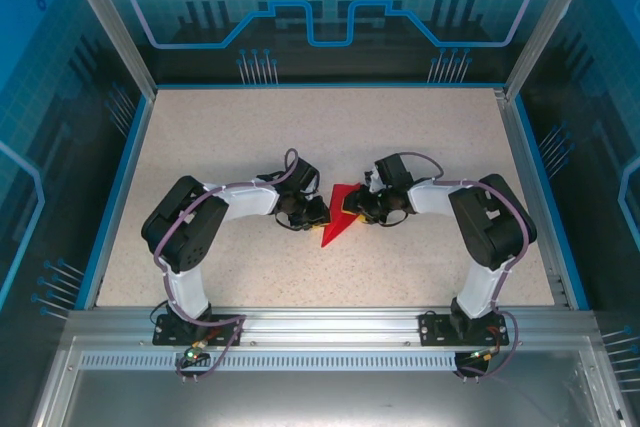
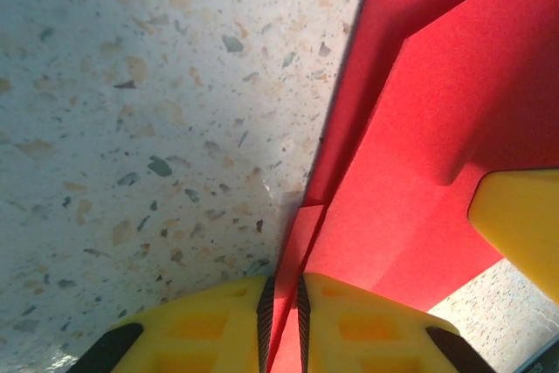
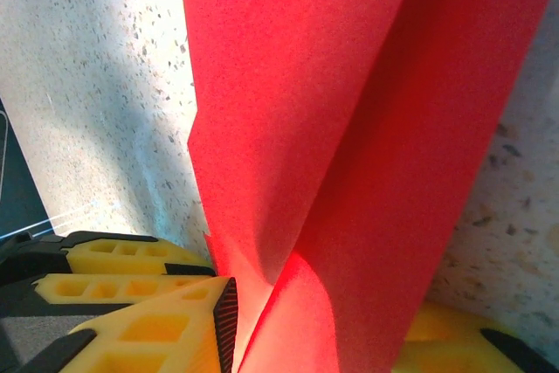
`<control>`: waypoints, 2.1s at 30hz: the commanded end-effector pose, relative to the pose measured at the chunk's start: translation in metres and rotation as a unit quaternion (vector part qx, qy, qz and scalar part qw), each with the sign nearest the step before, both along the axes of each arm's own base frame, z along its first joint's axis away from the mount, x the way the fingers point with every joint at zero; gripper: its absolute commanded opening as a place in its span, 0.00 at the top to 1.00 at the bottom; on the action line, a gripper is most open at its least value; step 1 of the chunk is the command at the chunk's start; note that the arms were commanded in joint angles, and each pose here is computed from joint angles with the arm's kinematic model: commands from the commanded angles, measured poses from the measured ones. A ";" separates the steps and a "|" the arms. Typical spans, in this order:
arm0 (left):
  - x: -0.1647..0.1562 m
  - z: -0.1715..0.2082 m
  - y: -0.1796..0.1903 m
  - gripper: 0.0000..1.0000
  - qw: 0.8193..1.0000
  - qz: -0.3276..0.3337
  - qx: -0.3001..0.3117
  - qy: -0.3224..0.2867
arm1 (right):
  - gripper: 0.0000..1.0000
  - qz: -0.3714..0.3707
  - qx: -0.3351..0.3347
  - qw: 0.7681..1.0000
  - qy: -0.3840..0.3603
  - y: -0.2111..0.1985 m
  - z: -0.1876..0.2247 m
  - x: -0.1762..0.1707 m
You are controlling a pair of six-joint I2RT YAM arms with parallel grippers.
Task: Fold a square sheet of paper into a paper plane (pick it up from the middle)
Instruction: Turn over the paper at the center of the table.
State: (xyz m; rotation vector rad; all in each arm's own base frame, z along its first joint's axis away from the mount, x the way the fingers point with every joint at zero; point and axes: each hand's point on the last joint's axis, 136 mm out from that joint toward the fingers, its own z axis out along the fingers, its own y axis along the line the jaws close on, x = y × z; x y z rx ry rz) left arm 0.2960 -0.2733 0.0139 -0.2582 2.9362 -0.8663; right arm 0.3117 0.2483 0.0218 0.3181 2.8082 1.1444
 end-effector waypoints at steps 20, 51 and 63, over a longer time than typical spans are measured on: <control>-0.001 0.036 0.019 0.74 0.997 0.023 0.000 -0.074 | 0.92 0.062 -0.080 0.992 -0.071 -0.002 0.037 0.010; -0.013 0.086 0.131 0.64 0.948 0.206 0.132 -0.203 | 0.84 0.175 -0.556 0.812 -0.032 -0.018 0.036 -0.005; -0.019 0.088 0.137 0.60 0.946 0.214 0.129 -0.208 | 0.40 0.218 -0.321 0.914 -0.117 0.072 0.084 -0.013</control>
